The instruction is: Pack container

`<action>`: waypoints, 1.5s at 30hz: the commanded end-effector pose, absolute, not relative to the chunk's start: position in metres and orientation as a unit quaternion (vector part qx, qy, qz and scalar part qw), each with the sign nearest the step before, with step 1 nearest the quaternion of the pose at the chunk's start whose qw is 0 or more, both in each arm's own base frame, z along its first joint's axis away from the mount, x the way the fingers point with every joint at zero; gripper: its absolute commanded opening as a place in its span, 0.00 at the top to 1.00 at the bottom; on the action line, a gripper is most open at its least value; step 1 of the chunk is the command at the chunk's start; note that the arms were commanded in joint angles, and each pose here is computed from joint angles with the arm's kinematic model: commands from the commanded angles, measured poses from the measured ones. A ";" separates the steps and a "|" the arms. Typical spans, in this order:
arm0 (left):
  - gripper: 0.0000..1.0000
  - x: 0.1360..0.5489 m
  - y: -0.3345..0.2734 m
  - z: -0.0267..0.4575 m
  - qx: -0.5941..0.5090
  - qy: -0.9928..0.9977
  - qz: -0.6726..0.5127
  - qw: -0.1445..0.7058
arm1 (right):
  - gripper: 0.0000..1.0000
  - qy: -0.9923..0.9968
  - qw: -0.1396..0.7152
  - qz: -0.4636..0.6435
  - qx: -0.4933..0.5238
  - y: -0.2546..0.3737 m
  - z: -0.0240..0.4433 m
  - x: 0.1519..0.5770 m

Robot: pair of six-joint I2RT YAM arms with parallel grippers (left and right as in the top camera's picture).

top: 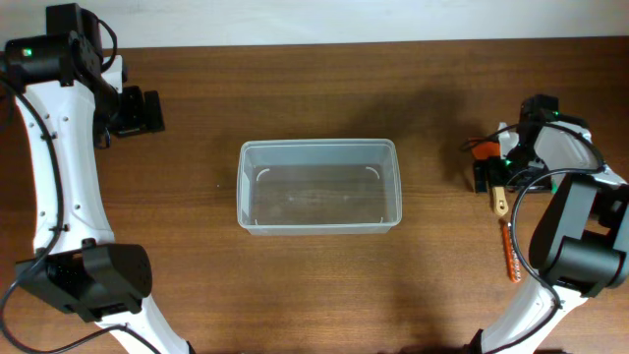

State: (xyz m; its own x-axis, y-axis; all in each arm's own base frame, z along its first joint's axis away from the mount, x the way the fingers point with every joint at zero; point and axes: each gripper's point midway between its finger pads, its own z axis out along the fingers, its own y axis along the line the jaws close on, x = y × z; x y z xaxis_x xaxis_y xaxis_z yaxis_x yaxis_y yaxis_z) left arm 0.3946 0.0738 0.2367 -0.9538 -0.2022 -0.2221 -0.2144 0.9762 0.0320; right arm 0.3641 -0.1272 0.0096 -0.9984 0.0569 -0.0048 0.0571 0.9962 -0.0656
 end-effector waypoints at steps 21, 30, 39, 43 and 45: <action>0.01 0.394 0.078 0.241 -0.103 0.987 0.033 0.115 | 0.08 0.999 0.000 -0.030 0.022 -0.123 0.005 0.364; 0.01 0.394 0.077 0.241 -0.103 0.987 0.033 0.115 | 0.08 0.999 0.000 -0.030 0.015 -0.123 0.002 0.363; 0.01 0.394 0.077 0.241 -0.103 0.987 0.033 0.115 | 0.04 0.999 0.006 -0.032 0.013 -0.124 0.002 0.367; 0.01 0.394 0.077 0.241 -0.103 0.987 0.033 0.115 | 0.04 0.999 0.005 -0.031 0.014 -0.124 0.001 0.366; 0.01 0.394 0.077 0.241 -0.103 0.987 0.033 0.115 | 0.04 0.999 0.001 -0.030 0.014 -0.124 -0.002 0.365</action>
State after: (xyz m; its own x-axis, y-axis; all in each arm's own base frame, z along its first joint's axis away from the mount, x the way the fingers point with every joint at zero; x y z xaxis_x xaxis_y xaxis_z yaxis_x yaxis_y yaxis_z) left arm 0.3946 0.0738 0.2366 -0.9539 -0.2022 -0.2218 -0.2144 0.9762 0.0320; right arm 0.3681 -0.1268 0.0062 -0.9992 0.0344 -0.0224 0.0359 0.9968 -0.0708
